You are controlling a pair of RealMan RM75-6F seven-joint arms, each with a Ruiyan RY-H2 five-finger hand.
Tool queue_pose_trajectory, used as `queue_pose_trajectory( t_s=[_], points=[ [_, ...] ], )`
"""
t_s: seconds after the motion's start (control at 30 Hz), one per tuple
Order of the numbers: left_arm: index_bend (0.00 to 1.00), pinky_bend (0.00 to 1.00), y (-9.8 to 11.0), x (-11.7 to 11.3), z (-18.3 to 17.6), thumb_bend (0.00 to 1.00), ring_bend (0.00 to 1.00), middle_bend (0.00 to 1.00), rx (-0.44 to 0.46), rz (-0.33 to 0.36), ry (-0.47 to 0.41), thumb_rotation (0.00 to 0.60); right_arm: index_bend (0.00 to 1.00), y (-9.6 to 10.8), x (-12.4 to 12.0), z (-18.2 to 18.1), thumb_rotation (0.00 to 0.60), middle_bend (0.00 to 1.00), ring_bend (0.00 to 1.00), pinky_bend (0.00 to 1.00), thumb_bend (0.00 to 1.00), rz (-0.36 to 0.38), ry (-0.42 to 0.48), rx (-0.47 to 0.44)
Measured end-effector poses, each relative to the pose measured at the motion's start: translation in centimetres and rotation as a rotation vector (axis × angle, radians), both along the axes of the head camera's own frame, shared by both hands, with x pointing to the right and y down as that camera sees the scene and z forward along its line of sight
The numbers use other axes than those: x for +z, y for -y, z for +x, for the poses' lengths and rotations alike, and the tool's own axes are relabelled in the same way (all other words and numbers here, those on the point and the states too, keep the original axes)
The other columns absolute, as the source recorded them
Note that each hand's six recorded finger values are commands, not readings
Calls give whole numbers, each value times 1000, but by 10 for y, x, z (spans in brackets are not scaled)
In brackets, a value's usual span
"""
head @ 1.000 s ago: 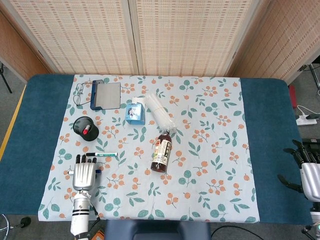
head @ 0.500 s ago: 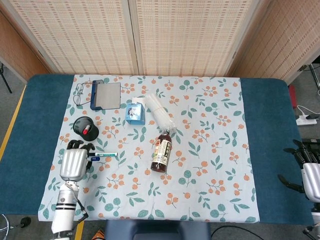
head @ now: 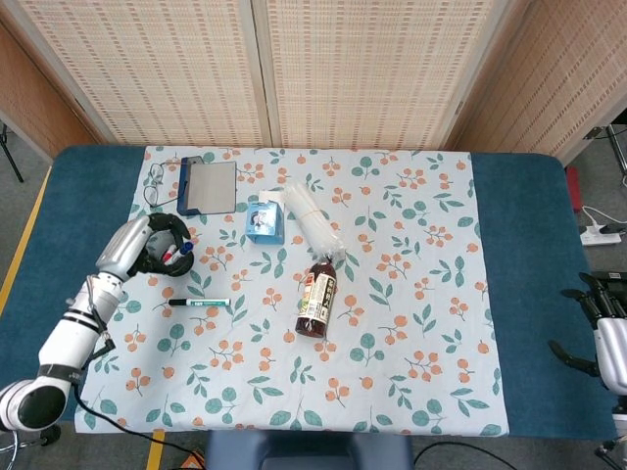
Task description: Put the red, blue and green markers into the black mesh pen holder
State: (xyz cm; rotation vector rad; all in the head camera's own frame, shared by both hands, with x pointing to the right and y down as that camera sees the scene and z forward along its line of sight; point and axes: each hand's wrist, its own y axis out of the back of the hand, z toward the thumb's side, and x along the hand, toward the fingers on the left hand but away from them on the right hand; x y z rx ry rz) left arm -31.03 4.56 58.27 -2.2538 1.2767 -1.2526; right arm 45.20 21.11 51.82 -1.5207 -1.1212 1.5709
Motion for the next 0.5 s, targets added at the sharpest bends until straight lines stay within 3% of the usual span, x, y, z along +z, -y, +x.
queue_pose_trajectory(
  t_s=[0.23, 0.5],
  points=[
    [518, 200, 37, 13, -13, 260, 258, 656, -35, 32, 18, 600, 279, 0, -1, 2, 600, 79, 209, 176, 99, 5, -15, 7],
    [518, 199, 37, 31, -21, 261, 259, 656, -88, -2, -19, 600, 279, 0, 2, 1, 600, 79, 209, 176, 98, -6, -21, 8]
  ],
)
